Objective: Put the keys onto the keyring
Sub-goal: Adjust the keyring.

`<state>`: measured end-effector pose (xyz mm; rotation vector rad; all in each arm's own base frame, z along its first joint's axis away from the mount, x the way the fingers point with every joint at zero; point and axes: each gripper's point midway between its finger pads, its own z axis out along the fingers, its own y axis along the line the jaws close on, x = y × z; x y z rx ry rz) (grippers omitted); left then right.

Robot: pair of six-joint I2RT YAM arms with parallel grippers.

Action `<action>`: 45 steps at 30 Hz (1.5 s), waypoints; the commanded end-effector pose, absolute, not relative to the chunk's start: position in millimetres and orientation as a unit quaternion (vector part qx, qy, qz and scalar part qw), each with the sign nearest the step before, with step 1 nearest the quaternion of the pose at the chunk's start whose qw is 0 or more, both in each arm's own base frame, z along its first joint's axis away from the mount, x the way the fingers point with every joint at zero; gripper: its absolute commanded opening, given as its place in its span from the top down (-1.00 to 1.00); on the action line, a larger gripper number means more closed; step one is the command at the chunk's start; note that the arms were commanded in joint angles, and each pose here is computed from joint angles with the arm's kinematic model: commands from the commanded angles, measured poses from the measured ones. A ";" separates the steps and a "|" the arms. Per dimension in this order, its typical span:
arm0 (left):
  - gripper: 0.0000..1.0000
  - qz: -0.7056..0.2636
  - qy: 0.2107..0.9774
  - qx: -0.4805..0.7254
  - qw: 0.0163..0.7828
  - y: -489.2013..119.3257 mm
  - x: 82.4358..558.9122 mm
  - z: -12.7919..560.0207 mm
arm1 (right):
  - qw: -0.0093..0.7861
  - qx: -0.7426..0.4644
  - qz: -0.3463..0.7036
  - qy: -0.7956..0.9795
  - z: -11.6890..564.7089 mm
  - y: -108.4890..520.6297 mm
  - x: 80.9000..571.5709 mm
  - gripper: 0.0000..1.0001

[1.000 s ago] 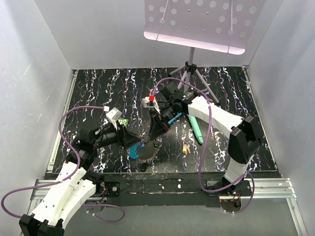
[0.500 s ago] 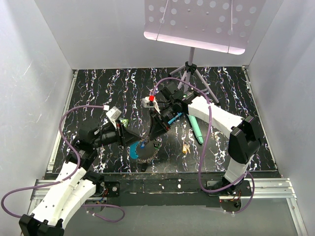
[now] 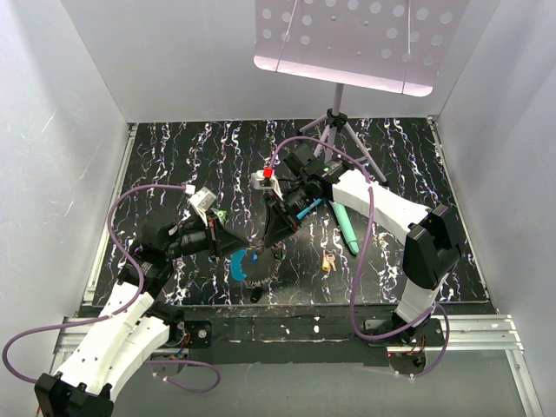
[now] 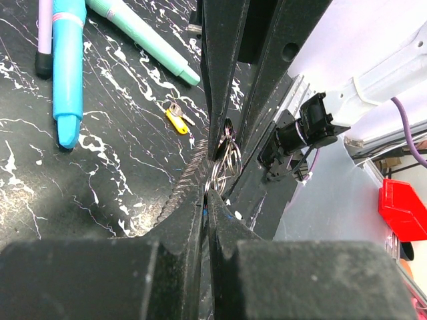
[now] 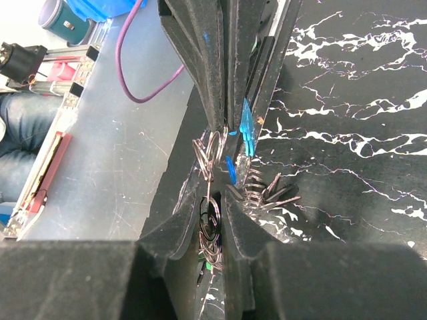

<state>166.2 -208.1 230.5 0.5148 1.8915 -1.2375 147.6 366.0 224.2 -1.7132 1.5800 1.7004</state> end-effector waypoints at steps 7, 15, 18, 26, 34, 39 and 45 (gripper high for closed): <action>1.00 -0.481 0.754 0.190 0.405 -206.8 172.7 247.7 | 0.150 -0.599 0.579 0.532 241.9 371.2 150.9 0.88; 1.00 -0.446 0.821 0.146 0.325 -199.2 171.8 233.9 | 0.160 -0.619 0.534 0.553 225.9 377.4 154.6 0.86; 1.00 -0.445 0.828 0.138 0.310 -198.9 169.8 231.0 | 0.165 -0.622 0.525 0.557 224.3 377.7 157.8 0.87; 1.00 -0.452 0.835 0.122 0.289 -202.8 173.5 237.5 | 0.176 -0.645 0.494 0.556 216.7 379.2 155.8 0.87; 1.00 -0.447 0.853 0.111 0.246 -203.6 171.0 234.9 | 0.186 -0.660 0.460 0.564 209.0 382.8 157.7 0.86; 1.00 -0.446 0.854 0.115 0.241 -203.3 168.7 230.1 | 0.178 -0.655 0.479 0.557 212.7 384.6 151.5 0.82; 1.00 -0.422 0.845 0.160 0.286 -194.9 168.2 231.9 | 0.155 -0.648 0.520 0.535 223.8 383.6 135.8 0.51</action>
